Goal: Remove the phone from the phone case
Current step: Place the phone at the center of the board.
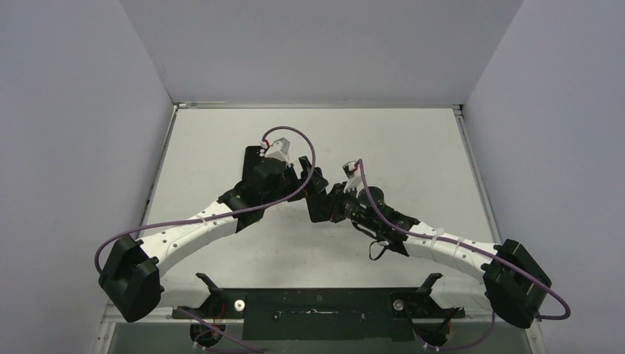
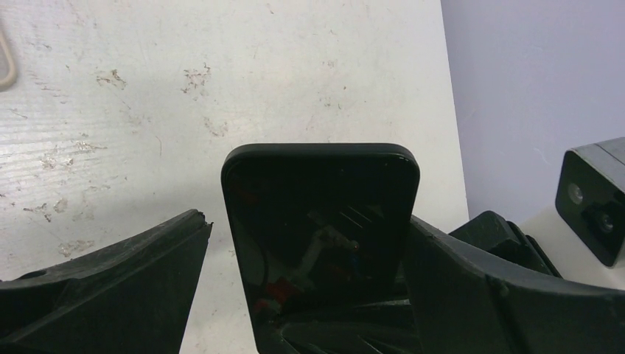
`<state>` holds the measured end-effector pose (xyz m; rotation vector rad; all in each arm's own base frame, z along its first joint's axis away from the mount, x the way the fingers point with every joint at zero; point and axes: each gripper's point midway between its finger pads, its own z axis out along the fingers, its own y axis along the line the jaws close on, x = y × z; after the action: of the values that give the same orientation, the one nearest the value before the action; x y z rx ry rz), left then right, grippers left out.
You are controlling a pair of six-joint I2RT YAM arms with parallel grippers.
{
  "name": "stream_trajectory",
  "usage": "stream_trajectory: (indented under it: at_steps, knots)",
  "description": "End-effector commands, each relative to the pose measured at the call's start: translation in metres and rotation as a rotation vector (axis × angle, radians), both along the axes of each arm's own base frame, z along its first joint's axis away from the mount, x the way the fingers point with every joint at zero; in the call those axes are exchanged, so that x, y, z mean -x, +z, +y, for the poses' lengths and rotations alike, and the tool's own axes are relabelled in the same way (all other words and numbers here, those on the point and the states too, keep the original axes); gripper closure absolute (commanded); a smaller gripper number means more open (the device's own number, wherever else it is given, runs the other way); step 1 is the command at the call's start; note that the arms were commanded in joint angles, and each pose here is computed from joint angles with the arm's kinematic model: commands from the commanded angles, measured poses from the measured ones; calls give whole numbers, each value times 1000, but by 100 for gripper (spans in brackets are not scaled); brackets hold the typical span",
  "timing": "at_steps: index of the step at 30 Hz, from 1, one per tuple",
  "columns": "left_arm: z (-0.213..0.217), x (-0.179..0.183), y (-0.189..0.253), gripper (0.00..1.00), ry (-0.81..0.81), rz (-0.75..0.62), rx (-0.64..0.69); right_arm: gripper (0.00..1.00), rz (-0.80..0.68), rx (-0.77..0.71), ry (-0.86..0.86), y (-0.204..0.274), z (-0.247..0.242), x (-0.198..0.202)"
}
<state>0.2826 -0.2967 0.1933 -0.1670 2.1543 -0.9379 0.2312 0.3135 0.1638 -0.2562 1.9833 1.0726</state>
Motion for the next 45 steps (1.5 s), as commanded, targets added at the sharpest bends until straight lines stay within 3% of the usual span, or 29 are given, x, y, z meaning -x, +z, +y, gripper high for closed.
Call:
stream_trajectory:
  at_steps: [1,3,5,12,15,19,22,26,38,45]
  knots:
    - [-4,-8,28,3,18,-75,38,100,-126,-110,-15,46,12,-10]
    - [-4,-7,29,4,15,-76,43,100,-125,-115,-11,45,13,-8]
    - [-4,-6,30,11,13,-78,46,100,-124,-116,-8,44,15,-8]
    - [3,-4,31,52,33,-84,32,96,-111,-126,5,40,20,-6]
    - [13,-6,29,74,56,-90,-10,75,-111,-110,6,36,20,-6]
    - [33,-10,19,93,87,-99,-134,37,-125,-63,-18,32,12,-8]
    - [52,-14,3,96,94,-79,-240,24,-135,-10,-54,26,0,-11]
    - [76,-19,-27,96,87,-35,-396,16,-145,73,-99,17,-20,-11]
    - [103,-56,-94,93,78,49,-619,14,-141,161,-218,6,-58,-15]
    - [108,-50,-133,90,34,185,-716,14,-133,165,-252,3,-70,-13]
